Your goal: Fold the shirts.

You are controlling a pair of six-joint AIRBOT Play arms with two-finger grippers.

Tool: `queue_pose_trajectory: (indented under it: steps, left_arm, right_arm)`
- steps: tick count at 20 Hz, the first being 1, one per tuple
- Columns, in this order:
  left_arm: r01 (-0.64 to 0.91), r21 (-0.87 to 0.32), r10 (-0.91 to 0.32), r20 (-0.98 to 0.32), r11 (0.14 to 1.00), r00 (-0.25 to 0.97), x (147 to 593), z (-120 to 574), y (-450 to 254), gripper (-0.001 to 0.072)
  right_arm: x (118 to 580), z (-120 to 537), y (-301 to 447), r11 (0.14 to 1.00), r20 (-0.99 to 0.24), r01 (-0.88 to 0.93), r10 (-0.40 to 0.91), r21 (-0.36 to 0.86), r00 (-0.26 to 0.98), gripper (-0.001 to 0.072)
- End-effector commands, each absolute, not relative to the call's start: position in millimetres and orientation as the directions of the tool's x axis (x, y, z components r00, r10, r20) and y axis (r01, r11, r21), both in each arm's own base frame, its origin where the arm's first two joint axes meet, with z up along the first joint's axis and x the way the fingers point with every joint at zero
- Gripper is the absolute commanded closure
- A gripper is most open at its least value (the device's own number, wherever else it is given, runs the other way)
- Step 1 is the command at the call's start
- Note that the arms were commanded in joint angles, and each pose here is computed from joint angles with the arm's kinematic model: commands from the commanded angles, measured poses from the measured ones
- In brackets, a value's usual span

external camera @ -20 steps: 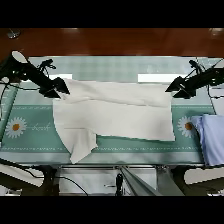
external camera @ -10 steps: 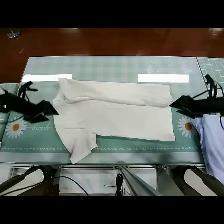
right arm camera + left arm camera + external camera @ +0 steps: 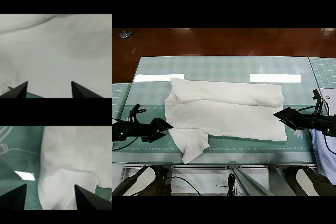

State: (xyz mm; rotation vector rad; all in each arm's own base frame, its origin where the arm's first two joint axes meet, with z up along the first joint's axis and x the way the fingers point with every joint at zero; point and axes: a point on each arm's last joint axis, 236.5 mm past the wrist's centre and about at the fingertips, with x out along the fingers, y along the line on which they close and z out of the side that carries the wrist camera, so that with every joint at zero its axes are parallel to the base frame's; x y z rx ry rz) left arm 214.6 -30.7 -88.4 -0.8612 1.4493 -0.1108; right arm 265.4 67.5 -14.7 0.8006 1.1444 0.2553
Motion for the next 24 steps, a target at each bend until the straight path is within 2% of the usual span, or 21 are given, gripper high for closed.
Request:
queue_pose_trajectory:
  steps: [1,3,6,9,10,11,12,14,17,19,21,24]
  left_arm:
    - [-0.432,-0.600,-0.592,-0.788,0.674,0.171,210,-97,-45,0.0007]
    - [-0.390,-0.634,-0.628,-0.761,0.668,0.161,208,-98,-64,0.0007]
    - [-0.346,-0.618,-0.624,-0.774,0.707,0.108,197,-110,-82,0.0007]
    - [-0.299,-0.619,-0.631,-0.773,0.727,0.065,191,-109,-96,0.0026]
    - [-0.297,-0.621,-0.635,-0.770,0.725,0.060,190,-108,-96,0.0235]
    - [-0.298,-0.625,-0.641,-0.766,0.721,0.054,189,-107,-97,0.0554]
    - [-0.289,-0.629,-0.646,-0.762,0.721,0.048,187,-106,-98,0.0672]
    - [-0.284,-0.631,-0.648,-0.761,0.722,0.046,187,-105,-99,0.0672]
    - [-0.284,-0.632,-0.648,-0.760,0.721,0.047,187,-105,-99,0.0672]
    - [-0.284,-0.632,-0.648,-0.760,0.721,0.047,187,-105,-99,0.0672]
    - [-0.285,-0.632,-0.647,-0.761,0.721,0.048,187,-105,-99,0.0672]
    - [-0.285,-0.632,-0.647,-0.761,0.721,0.048,187,-105,-99,0.0672]
  right_arm:
    - [266,-11,72,0.678,-0.688,0.209,0.580,0.704,0.435,0.0089]
    - [267,-10,73,0.672,-0.682,0.209,0.583,0.710,0.441,0.0088]
    - [272,-8,68,0.672,-0.683,0.222,0.567,0.707,0.461,0.0088]
    - [274,4,21,0.708,-0.733,0.283,0.476,0.648,0.486,0.0089]
    - [266,4,-1,0.729,-0.771,0.323,0.431,0.604,0.468,0.0088]
    - [250,-1,-24,0.747,-0.820,0.379,0.381,0.545,0.428,0.0088]
    - [233,-11,-41,0.750,-0.864,0.448,0.336,0.487,0.376,0.0088]
    - [198,-36,-52,0.716,-0.926,0.588,0.289,0.377,0.241,0.0089]
    - [161,-67,-7,0.725,-0.909,0.575,0.408,0.380,0.086,0.0089]
    - [145,-79,15,0.753,-0.897,0.540,0.442,0.376,0.008,0.0089]
    - [165,-77,24,0.757,-0.888,0.495,0.453,0.426,0.071,0.0089]
    - [176,-80,16,0.761,-0.903,0.501,0.414,0.412,0.114,0.0089]
